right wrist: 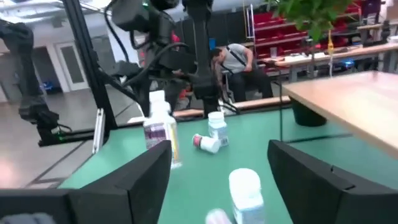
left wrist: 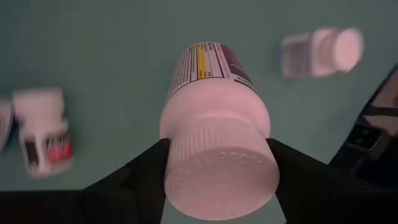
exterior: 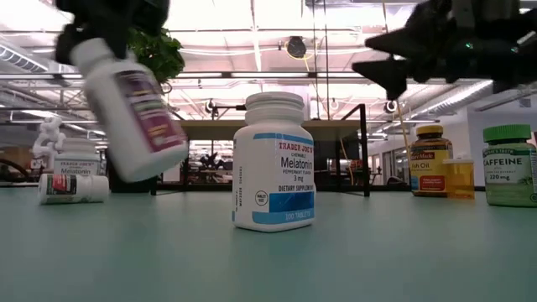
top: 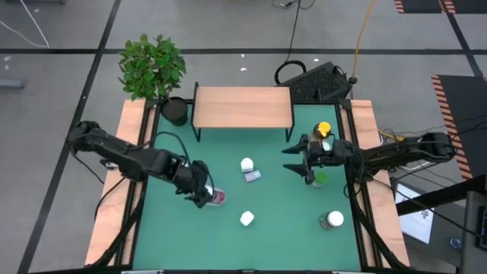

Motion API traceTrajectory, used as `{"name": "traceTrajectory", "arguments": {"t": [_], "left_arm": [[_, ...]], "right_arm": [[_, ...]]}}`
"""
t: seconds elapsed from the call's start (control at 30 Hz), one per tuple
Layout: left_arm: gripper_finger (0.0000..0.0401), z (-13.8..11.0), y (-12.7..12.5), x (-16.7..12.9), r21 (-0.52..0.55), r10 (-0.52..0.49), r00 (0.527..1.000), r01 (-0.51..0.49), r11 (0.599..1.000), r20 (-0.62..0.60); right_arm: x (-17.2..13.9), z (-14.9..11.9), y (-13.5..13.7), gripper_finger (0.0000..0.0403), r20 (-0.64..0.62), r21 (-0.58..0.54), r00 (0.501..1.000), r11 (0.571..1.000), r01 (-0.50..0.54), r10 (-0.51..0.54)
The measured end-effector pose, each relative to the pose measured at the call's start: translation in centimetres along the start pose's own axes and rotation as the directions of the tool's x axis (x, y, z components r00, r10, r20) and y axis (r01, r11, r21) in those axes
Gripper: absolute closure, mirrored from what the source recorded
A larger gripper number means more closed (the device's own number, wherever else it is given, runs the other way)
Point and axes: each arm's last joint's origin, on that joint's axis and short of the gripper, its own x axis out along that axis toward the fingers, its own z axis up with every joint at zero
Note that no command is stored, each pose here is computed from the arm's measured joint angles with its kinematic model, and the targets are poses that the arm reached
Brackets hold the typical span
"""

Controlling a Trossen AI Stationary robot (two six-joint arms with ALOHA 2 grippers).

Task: Pick and place medicine bottles onto shelf by color
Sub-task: Put the violet pill bottle on the shelf

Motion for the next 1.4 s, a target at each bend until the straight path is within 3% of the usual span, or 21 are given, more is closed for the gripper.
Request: {"name": "traceTrajectory", "arguments": {"t": [0.2,0.37,0.57,0.77,0.9,1.13,1.4], "left_arm": [[0.0161,2.5,-0.1,-0.2,0.203,-0.091,0.988,0.065,0.977,0.126],[0.0162,3.5,-0.5,-0.5,0.483,-0.128,0.961,-0.007,0.876,0.247],[0.0155,4.3,-1.3,-0.9,0.637,-0.172,0.908,-0.125,0.761,0.383],[0.0161,4.9,-1.9,-1.2,0.719,-0.217,0.867,-0.207,0.664,0.449],[0.0158,5.1,-1.9,-1.0,0.744,-0.224,0.865,-0.222,0.630,0.448],[0.0160,5.5,-2.0,-0.4,0.752,-0.217,0.861,-0.247,0.612,0.459],[0.0155,6.6,-2.4,0.3,0.733,-0.217,0.820,-0.313,0.604,0.529]], "right_arm": [[3.5,1.9,0.4,0.0101,-0.090,0.017,0.987,0.991,-0.131,0.132],[6.6,3.0,0.6,0.0090,-0.236,0.043,0.944,0.973,-0.228,0.232],[9.0,2.9,0.5,0.0089,-0.298,0.054,0.914,0.961,-0.271,0.274],[11.0,2.2,0.4,0.0089,-0.328,0.072,0.895,0.953,-0.294,0.302],[12.2,1.6,0.3,0.0089,-0.349,0.095,0.875,0.942,-0.322,0.334],[13.8,0.7,-0.1,0.0089,-0.396,0.120,0.859,0.946,-0.302,0.325],[15.0,0.1,-0.5,0.0089,-0.413,0.114,0.876,0.968,-0.222,0.250]]}}
